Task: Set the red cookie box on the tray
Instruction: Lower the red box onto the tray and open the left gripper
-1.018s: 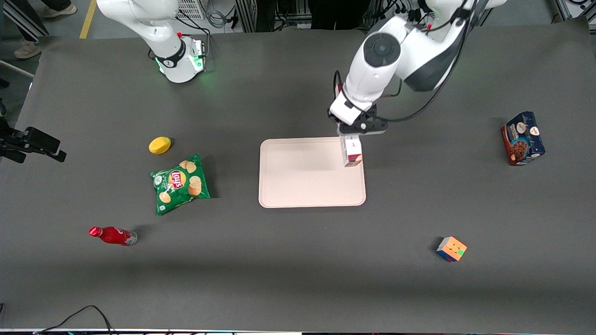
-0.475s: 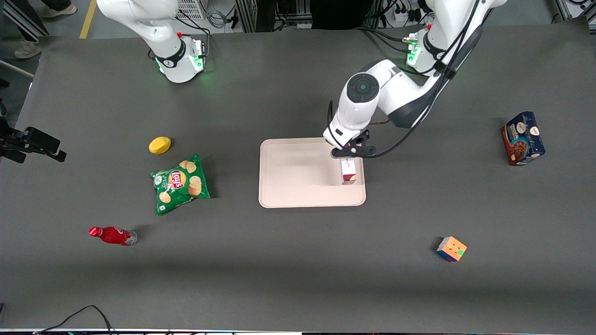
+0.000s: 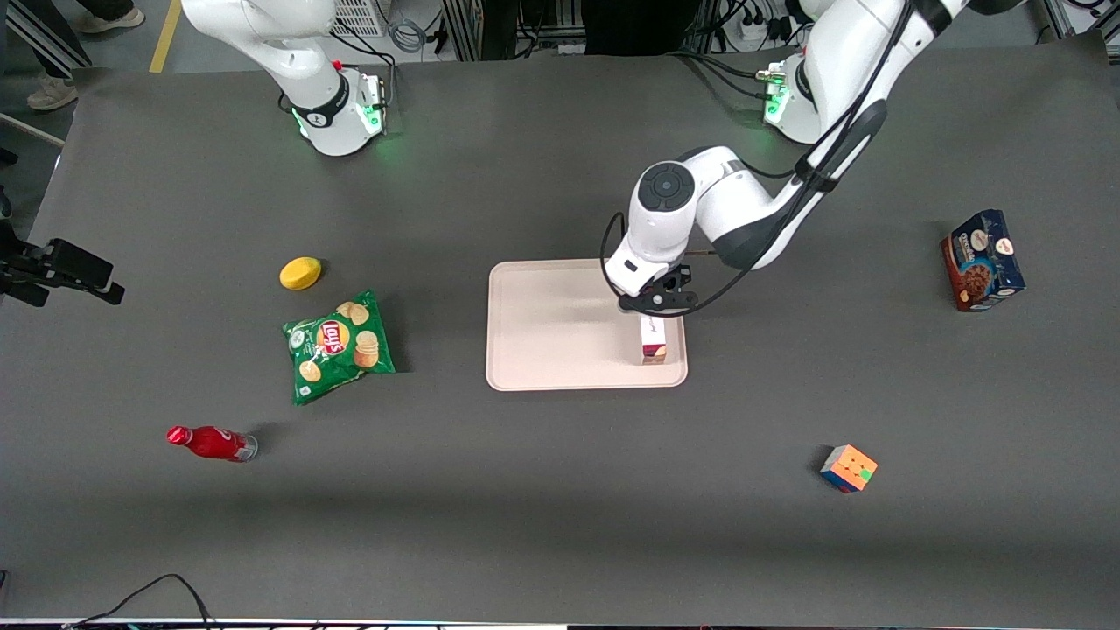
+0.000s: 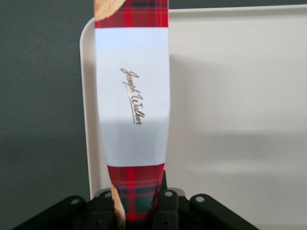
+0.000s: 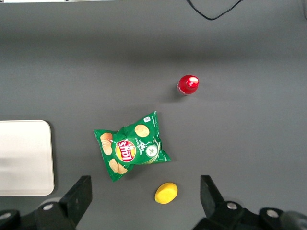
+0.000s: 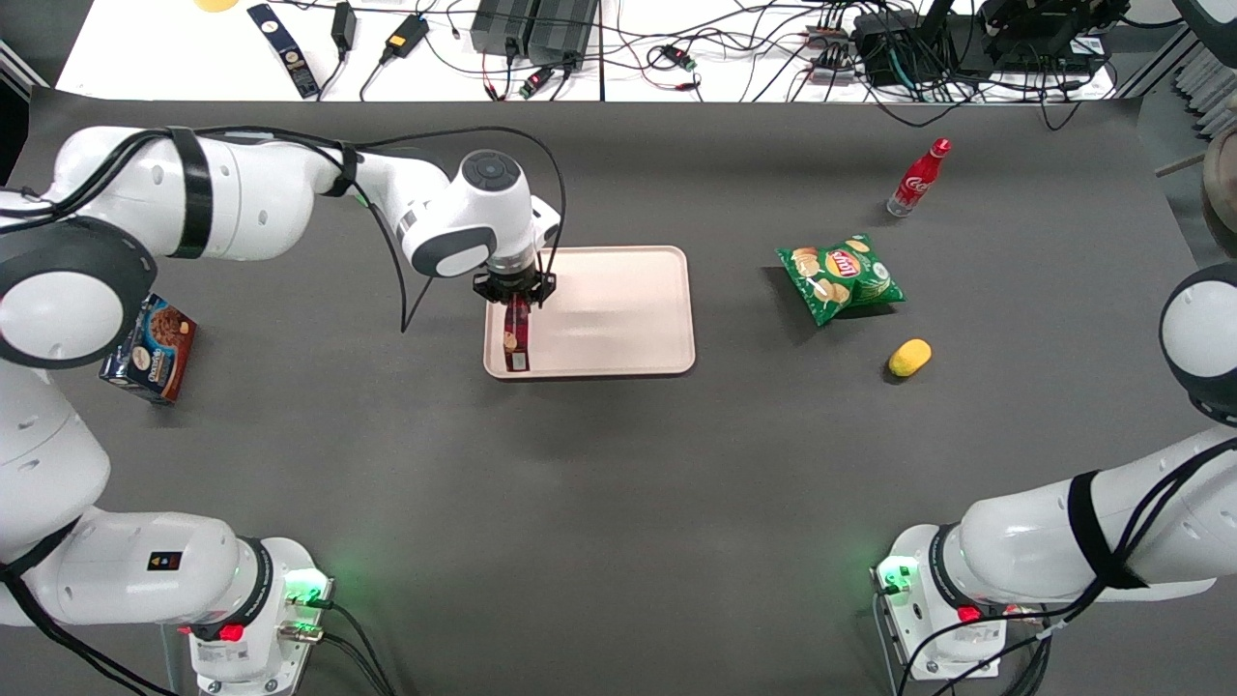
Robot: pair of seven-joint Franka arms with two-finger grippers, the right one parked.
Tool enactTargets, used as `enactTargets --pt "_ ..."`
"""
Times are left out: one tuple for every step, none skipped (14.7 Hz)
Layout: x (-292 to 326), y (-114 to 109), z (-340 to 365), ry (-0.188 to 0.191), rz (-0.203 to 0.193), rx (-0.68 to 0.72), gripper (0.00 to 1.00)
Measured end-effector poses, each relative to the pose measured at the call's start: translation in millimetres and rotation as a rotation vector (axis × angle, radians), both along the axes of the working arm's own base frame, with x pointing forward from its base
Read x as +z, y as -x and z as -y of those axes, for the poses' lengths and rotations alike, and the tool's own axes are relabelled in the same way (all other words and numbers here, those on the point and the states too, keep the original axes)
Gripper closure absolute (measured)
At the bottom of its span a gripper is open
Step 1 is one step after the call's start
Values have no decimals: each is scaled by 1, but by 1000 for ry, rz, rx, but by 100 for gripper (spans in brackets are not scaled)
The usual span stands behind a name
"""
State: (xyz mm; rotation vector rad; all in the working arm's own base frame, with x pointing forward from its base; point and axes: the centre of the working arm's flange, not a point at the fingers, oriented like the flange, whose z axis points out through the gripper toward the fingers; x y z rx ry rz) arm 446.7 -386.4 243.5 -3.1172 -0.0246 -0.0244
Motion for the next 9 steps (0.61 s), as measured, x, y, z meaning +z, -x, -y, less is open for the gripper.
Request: enactTargets --pt "-7 0 0 5 4 0 73" --pt "-13 -3 -1 15 8 4 73" --pt "-18 -7 -5 21 12 8 73" --pt "-23 -10 -9 21 17 7 73" --pt "-27 -12 -11 21 18 8 73" --pt "-29 -13 -12 21 16 7 73" --pt "-29 -13 -12 21 17 6 73" --pt "-29 -13 -12 21 18 5 73" --pt "-29 -13 -12 20 20 4 73"
